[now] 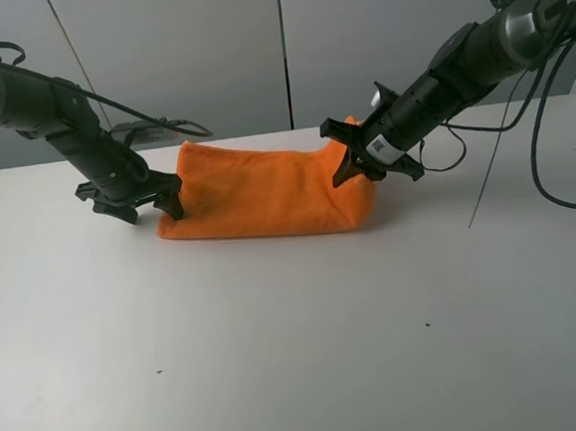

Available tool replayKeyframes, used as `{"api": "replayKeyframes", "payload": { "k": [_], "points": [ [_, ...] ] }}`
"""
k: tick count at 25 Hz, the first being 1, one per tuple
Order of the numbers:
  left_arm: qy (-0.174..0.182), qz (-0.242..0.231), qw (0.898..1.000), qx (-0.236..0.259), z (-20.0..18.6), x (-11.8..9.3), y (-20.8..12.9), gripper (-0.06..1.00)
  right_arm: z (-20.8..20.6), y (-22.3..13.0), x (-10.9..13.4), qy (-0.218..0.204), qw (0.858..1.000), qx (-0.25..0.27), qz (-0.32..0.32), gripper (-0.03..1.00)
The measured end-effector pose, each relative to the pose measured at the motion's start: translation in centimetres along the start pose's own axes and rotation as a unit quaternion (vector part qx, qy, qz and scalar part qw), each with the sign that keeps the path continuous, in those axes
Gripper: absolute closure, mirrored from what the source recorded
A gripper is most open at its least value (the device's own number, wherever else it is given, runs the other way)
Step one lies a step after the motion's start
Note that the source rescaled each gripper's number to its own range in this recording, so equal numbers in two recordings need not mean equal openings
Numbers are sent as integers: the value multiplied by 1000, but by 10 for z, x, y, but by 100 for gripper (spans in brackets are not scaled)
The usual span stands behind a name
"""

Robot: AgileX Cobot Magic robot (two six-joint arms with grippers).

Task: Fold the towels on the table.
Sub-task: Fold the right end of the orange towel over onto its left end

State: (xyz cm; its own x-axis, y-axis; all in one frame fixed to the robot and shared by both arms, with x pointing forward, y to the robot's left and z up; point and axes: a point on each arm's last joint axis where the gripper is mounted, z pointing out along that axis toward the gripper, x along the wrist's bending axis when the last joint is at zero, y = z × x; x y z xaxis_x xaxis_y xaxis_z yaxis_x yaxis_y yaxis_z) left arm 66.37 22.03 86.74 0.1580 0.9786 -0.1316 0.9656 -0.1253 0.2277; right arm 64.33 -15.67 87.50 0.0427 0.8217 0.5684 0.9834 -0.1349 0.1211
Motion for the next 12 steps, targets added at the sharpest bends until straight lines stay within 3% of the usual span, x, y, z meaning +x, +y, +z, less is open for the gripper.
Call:
{"api": "replayKeyframes", "payload": {
  "k": [4,12],
  "points": [
    [0,1,1000,0,0,0,0,-5,-1,-1,2,7,1000,10,4,91],
    [0,1,1000,0,0,0,0,-5,-18,16,33,72,996,25,40,91]
  ]
}}
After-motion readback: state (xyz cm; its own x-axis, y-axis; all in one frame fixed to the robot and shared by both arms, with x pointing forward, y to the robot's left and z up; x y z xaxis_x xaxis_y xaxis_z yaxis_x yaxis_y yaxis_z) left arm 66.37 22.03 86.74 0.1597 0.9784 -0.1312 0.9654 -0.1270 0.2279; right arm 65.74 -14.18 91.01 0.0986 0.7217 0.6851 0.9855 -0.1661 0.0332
